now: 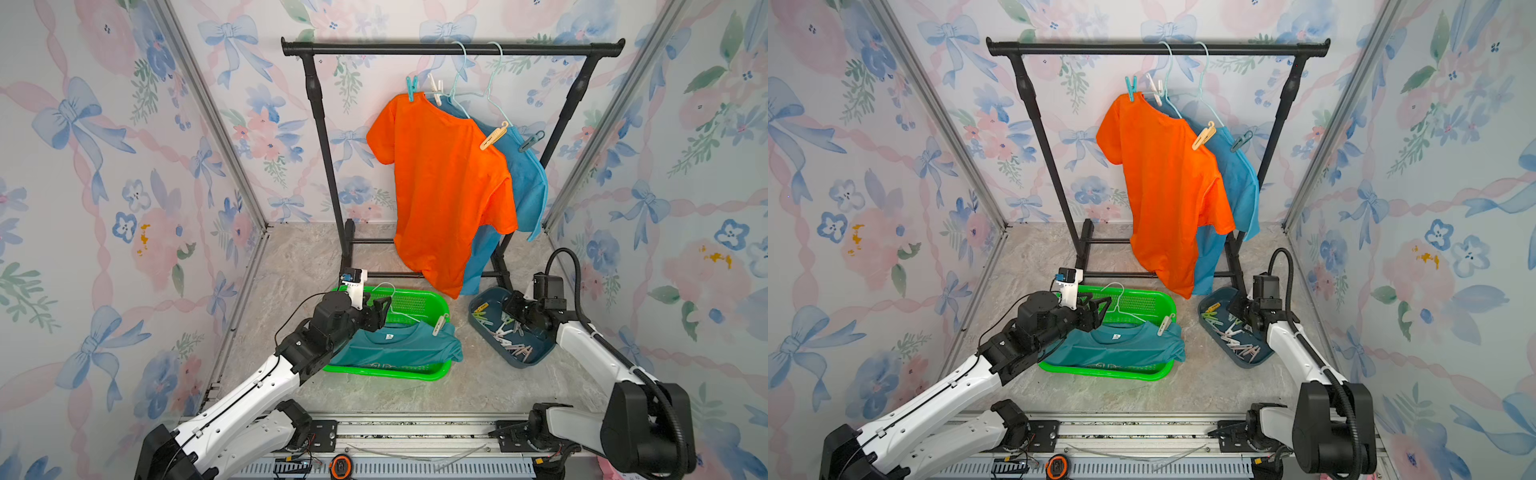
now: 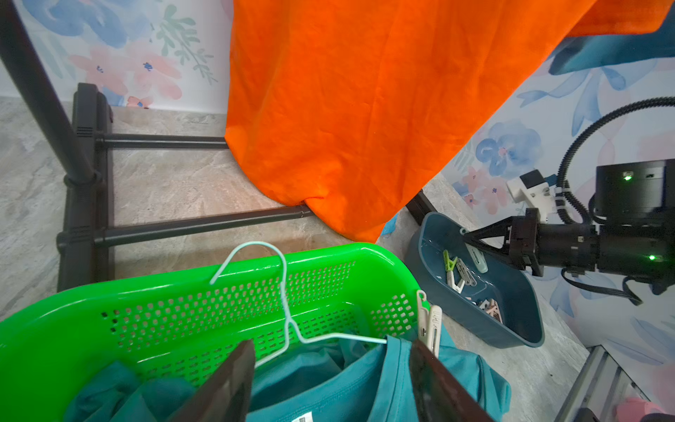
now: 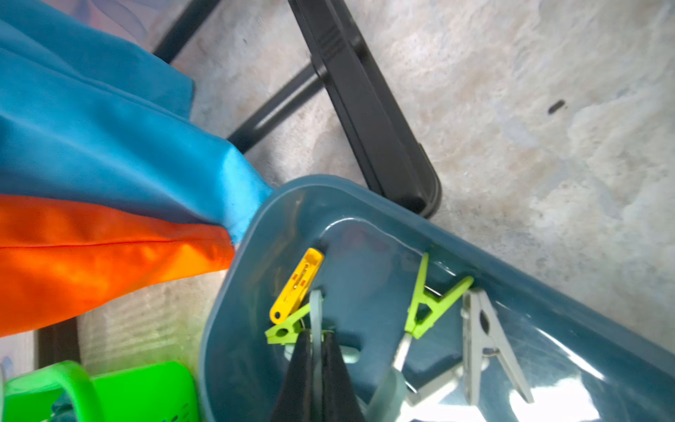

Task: Use clothespins to secure the t-shirt on both sides of the hanger
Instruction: Pick up the clothespin from the storage box.

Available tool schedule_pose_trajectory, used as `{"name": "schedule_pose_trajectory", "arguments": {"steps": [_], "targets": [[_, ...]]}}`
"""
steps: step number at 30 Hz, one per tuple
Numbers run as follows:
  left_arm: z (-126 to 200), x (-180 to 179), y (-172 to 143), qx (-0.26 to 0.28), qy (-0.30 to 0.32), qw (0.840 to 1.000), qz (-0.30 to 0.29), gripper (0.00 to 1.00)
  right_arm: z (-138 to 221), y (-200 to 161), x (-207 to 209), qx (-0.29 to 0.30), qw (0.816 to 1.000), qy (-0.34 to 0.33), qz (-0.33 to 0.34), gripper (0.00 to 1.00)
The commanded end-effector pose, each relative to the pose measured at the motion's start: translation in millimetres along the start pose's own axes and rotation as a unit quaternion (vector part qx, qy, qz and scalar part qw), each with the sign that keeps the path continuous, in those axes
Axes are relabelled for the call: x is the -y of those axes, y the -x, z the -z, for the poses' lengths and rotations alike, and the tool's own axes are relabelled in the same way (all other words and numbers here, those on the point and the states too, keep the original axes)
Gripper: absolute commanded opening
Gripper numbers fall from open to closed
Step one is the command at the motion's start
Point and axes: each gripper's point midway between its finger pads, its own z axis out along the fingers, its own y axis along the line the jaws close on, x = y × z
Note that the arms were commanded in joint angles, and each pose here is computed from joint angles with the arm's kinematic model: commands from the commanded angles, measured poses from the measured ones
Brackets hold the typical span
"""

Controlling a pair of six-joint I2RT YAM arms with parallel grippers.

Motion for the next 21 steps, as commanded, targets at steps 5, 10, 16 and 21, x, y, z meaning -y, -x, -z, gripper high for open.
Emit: {"name": "schedule_pose_trajectory", "arguments": {"steps": [5, 10, 16, 21], "targets": [[-13.4, 52.6, 8.6, 0.044, -0.061, 0.996, -0.043, 0.67, 70.3, 18.4, -49.7, 0.113, 0.989, 0.100, 0.009, 0.01], [-28.6, 93.5, 2.2, 0.040, -0.108, 0.991, -0.063, 0.64, 115.8, 24.3, -81.1, 0.170, 0.971, 0.165, 0.022, 0.00], [-39.9, 142.8, 10.6, 0.057, -0.161, 0.983, -0.070, 0.59, 153.1, 34.3, -107.4, 0.212, 0.951, 0.225, 0.020, 0.00], [-50.1, 178.4, 17.0, 0.065, -0.200, 0.975, -0.076, 0.59, 172.8, 44.9, -123.0, 0.232, 0.939, 0.252, 0.024, 0.00]]}}
